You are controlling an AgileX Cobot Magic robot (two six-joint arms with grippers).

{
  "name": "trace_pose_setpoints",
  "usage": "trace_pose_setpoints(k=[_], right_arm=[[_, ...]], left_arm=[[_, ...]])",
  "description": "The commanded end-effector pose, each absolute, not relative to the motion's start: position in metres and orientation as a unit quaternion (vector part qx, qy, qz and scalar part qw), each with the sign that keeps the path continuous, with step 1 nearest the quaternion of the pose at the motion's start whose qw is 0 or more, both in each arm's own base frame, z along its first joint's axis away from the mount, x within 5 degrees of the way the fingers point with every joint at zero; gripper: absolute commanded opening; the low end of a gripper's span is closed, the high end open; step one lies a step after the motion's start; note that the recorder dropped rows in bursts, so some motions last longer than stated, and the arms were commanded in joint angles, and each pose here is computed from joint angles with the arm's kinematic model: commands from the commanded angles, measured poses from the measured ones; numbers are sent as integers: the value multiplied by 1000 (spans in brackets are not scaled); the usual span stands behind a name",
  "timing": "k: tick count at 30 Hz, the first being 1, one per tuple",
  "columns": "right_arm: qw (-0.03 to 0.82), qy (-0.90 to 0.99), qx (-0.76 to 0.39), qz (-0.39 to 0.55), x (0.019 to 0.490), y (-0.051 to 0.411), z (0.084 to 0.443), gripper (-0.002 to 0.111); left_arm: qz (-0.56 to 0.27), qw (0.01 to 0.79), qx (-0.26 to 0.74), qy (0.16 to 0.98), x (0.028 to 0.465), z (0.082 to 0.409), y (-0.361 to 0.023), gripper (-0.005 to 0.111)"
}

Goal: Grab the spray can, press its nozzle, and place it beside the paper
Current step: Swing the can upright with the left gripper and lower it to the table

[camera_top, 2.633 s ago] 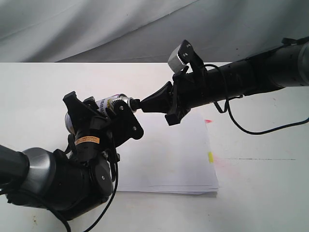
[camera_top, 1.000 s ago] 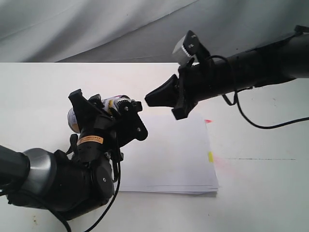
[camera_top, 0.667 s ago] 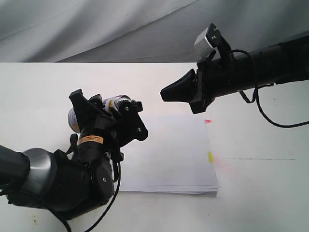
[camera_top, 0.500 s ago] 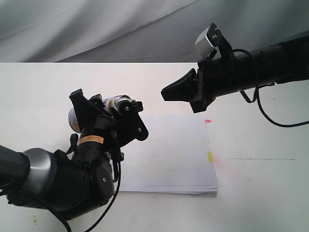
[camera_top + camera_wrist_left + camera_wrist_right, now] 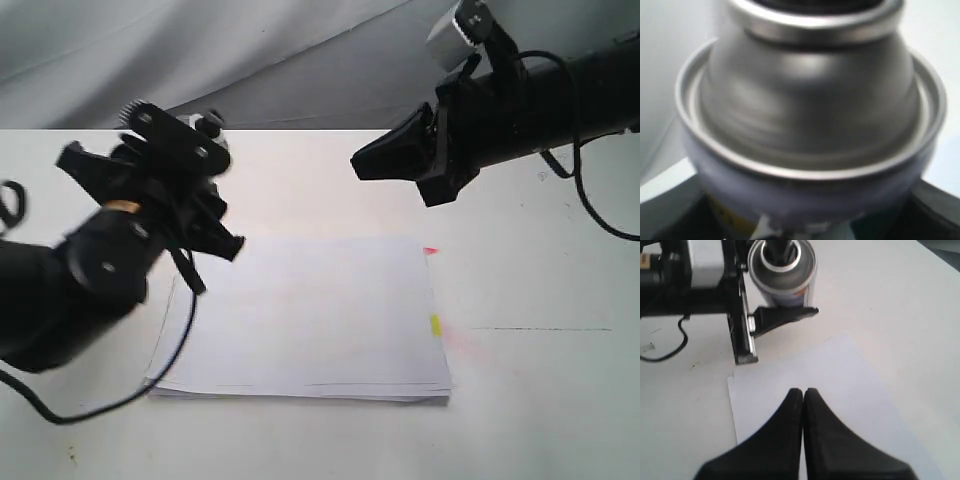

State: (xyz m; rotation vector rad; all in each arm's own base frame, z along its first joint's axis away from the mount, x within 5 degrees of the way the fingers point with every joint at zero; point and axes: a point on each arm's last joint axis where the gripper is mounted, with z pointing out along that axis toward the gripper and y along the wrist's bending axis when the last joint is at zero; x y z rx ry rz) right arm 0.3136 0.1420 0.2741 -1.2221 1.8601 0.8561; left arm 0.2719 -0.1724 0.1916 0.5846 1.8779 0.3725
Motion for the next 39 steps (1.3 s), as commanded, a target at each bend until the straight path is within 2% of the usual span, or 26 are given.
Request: trace_pose_setpoints(k=[1,7,13,18,23,32,39], right_arm=[[389,721,-472,325,298,138,301,0],[415,712,-467,322,276,133,333,0],[437,696,-468,324,248,128,365,0],[458,680,-471,326,224,123,387,0],[468,672,-469,331,208,124,399,0],[459,676,-476,324,203,130,399,0],[463,677,-473,322,204,130,399,0]], left_arm=[[74,573,151,802,281,235,-136,0],[7,601,76,795,288,255,-104,0],[-32,637,44,769,281,241,-88,0],[-15,651,33,759,268,217,-70,0],[-1,622,48,781,270,184,-70,0],[-29,600,32,799,281,127,-77,0],[-24,601,30,798,283,106,-76,0]])
